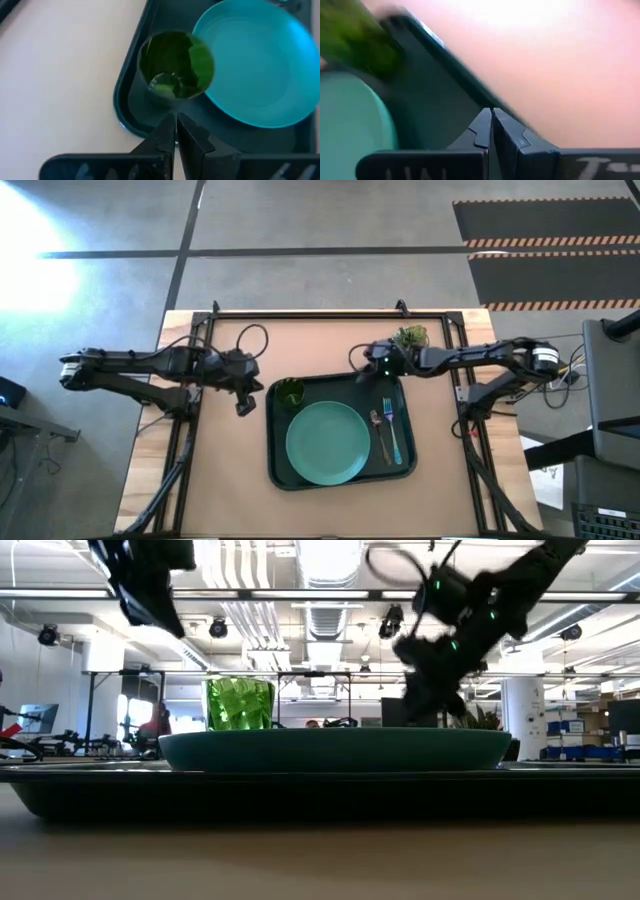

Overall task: Pick and place plate/cup/fork/spoon on tray
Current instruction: Move the black tray to the center of the table

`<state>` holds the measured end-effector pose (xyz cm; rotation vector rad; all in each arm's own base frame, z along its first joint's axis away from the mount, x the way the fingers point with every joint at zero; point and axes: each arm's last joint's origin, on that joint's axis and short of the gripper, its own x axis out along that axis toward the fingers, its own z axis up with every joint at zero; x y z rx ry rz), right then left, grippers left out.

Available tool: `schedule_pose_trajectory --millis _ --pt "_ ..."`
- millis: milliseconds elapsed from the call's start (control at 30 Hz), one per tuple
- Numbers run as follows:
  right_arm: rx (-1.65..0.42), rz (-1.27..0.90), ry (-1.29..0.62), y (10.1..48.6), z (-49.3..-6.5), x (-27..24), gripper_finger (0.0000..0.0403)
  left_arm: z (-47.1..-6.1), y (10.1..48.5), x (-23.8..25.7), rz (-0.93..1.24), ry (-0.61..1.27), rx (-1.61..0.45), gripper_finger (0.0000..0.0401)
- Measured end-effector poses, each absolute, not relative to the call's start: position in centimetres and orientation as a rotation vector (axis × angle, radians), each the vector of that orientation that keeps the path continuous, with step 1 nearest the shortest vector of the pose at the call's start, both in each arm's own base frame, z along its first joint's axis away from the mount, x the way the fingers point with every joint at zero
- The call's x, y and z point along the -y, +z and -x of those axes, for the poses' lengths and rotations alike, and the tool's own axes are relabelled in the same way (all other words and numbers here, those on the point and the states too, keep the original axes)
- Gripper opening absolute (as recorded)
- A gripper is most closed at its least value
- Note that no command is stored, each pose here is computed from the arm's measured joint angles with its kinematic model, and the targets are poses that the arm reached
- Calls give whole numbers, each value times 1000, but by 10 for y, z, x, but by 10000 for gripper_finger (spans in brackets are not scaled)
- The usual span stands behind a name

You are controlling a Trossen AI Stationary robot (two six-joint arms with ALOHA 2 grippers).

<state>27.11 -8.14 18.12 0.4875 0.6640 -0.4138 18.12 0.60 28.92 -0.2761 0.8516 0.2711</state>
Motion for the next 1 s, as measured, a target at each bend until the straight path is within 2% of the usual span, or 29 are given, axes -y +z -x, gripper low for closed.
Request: schedule_pose_trajectory --millis 300,567,733,867,1000 --pt "-227 -323 -150 293 -291 80 8 -196 229 -5 368 235 -821 0" --pt "-18 -138 65 378 -297 54 9 -188 175 -5 481 320 -949 0" --pt "9 -62 123 399 -299 37 9 -195 166 -5 496 304 -872 0" --pt "2 -51 153 400 -299 27 9 -206 167 -6 493 295 -779 0" --pt "-27 -57 159 397 -300 23 9 -211 162 -6 491 297 -785 0"
